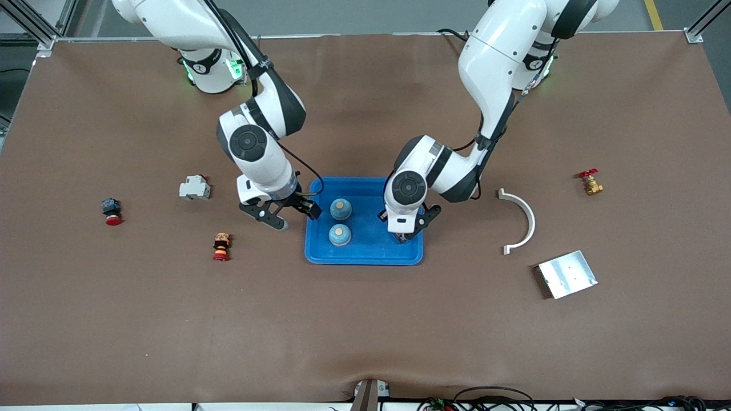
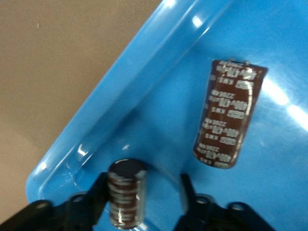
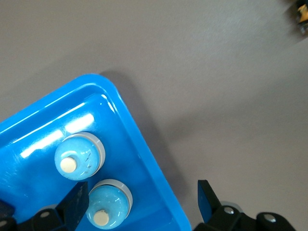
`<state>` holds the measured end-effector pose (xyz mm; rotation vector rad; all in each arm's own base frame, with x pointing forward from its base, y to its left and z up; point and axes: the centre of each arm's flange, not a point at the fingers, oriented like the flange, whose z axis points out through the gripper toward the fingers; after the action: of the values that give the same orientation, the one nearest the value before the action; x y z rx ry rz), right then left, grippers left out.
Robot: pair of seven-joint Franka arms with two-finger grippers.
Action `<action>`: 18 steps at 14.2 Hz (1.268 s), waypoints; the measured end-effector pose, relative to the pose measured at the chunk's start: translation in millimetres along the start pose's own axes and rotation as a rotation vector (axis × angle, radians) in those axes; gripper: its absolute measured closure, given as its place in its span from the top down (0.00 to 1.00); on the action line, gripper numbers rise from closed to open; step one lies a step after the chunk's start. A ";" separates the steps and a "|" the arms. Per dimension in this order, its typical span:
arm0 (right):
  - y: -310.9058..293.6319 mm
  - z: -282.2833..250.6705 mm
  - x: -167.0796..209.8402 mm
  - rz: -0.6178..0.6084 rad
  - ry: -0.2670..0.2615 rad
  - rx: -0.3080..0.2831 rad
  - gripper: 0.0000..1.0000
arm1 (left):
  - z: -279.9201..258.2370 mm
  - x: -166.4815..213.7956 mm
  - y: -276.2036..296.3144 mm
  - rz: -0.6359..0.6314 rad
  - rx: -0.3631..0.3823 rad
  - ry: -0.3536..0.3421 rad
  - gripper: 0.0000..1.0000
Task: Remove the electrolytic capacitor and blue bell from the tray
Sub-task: 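Grasp the capacitor with the left gripper while the right gripper reaches the tray, then carry the capacitor toward the white arc while the right gripper grasps a bell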
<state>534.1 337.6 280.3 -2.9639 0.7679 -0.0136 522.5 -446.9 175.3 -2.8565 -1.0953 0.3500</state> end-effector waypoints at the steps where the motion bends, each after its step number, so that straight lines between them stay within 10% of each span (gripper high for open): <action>1: -2.8 4.3 -2.3 0.002 -0.003 -0.003 1.00 | -0.6 -0.5 0.5 -0.001 -0.001 0.000 0.46; 10: -36.5 45.3 -33.2 0.065 -0.021 -0.030 1.00 | -10.7 1.7 1.7 -0.009 -0.014 0.004 0.34; 18: -38.7 64.5 -35.8 0.080 -0.028 -0.051 1.00 | -129.8 44.8 -38.6 0.173 0.028 -0.020 0.34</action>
<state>523.4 393.5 219.5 -2.9709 0.8962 0.0533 559.8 -385.3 298.5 -2.9367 -0.8404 0.4010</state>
